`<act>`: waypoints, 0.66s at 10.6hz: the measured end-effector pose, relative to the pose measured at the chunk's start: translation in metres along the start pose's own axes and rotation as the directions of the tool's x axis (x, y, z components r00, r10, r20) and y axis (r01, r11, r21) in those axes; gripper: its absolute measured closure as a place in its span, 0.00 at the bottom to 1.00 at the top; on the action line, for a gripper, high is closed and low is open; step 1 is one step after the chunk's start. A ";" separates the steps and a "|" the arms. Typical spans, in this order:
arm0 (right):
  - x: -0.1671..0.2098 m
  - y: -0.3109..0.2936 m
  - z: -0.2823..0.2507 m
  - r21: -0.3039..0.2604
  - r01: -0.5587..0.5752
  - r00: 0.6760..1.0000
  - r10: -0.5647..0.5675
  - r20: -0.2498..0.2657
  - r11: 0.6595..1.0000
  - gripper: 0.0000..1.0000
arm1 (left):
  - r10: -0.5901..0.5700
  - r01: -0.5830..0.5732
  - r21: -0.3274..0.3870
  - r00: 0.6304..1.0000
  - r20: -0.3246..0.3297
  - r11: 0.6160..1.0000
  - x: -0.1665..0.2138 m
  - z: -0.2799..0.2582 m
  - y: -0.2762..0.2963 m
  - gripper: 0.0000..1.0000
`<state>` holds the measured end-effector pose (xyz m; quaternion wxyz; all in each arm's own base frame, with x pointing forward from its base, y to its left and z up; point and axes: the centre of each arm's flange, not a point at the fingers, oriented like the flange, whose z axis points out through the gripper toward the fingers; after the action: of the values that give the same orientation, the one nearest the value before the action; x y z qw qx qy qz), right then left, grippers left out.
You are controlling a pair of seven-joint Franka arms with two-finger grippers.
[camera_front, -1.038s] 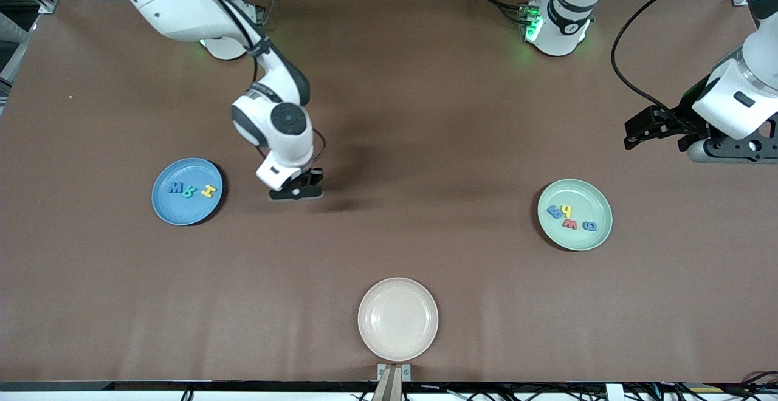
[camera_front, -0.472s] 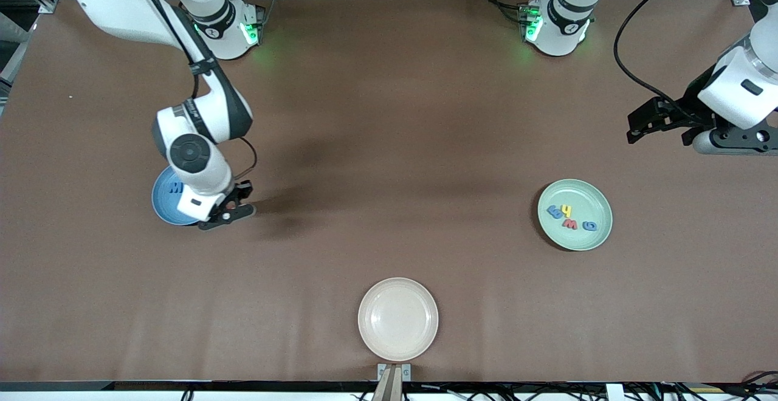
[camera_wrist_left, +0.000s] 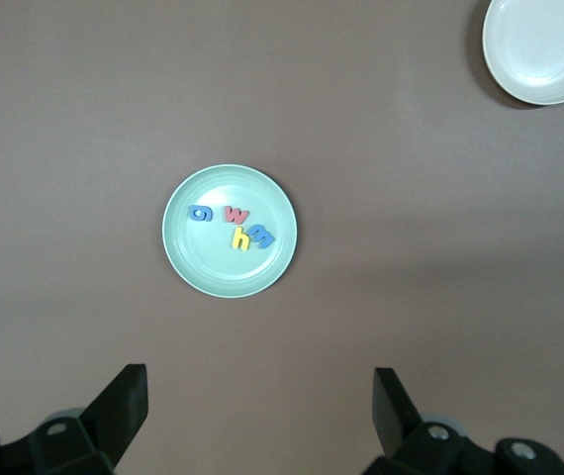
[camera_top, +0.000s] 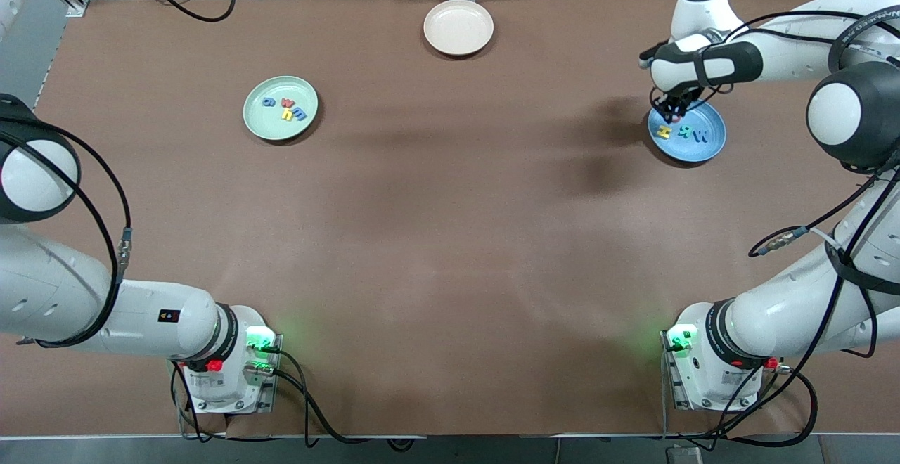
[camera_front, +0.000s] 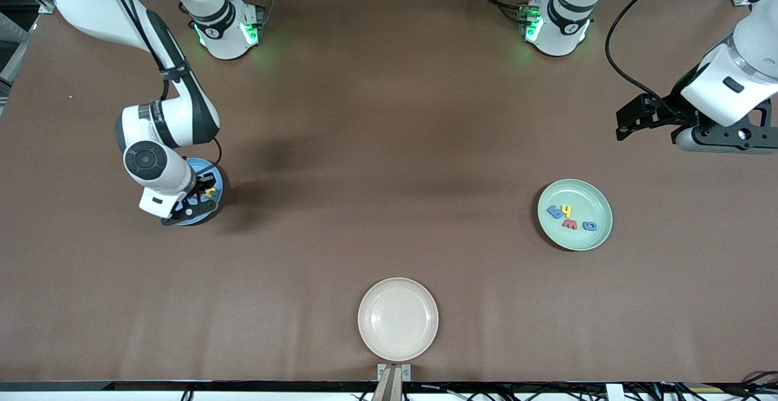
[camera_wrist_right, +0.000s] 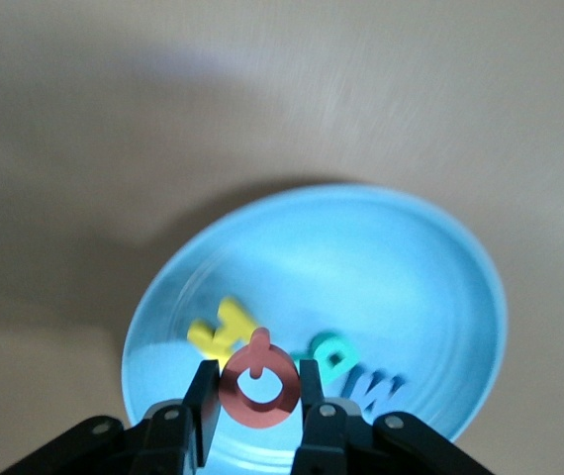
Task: Sort uppercase to blue plate, lowercase to green plate
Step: 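Carry the pink o to the blue plate with the right gripper, then open the right gripper to drop the o onto the blue plate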
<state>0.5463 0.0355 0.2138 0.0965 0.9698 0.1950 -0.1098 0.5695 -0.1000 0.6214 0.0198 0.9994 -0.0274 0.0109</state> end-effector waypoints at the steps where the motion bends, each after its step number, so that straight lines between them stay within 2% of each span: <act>1: -0.010 -0.003 0.011 0.017 -0.007 1.000 0.006 0.025 1.000 0.63 | -0.003 0.003 0.001 1.000 0.006 1.000 0.000 0.000 -0.002 0.00; 4: -0.033 0.002 0.030 0.038 -0.029 0.997 0.026 0.072 0.999 0.63 | -0.020 0.019 0.004 1.000 0.019 1.000 -0.001 0.001 -0.011 0.00; 6: -0.040 0.015 0.035 0.043 -0.034 0.996 0.030 0.079 0.999 0.62 | -0.021 0.021 0.005 0.999 0.024 1.000 -0.002 0.001 -0.012 0.00; 7: -0.042 0.018 0.036 0.052 -0.043 0.996 0.039 0.079 0.998 0.55 | -0.022 0.021 0.005 0.999 0.024 1.000 -0.002 0.001 -0.012 0.00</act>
<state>0.5100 -0.0042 0.1927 0.0803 0.9708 0.1683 -0.1506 0.5687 -0.0879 0.6194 0.0173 0.9997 -0.0169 -0.0014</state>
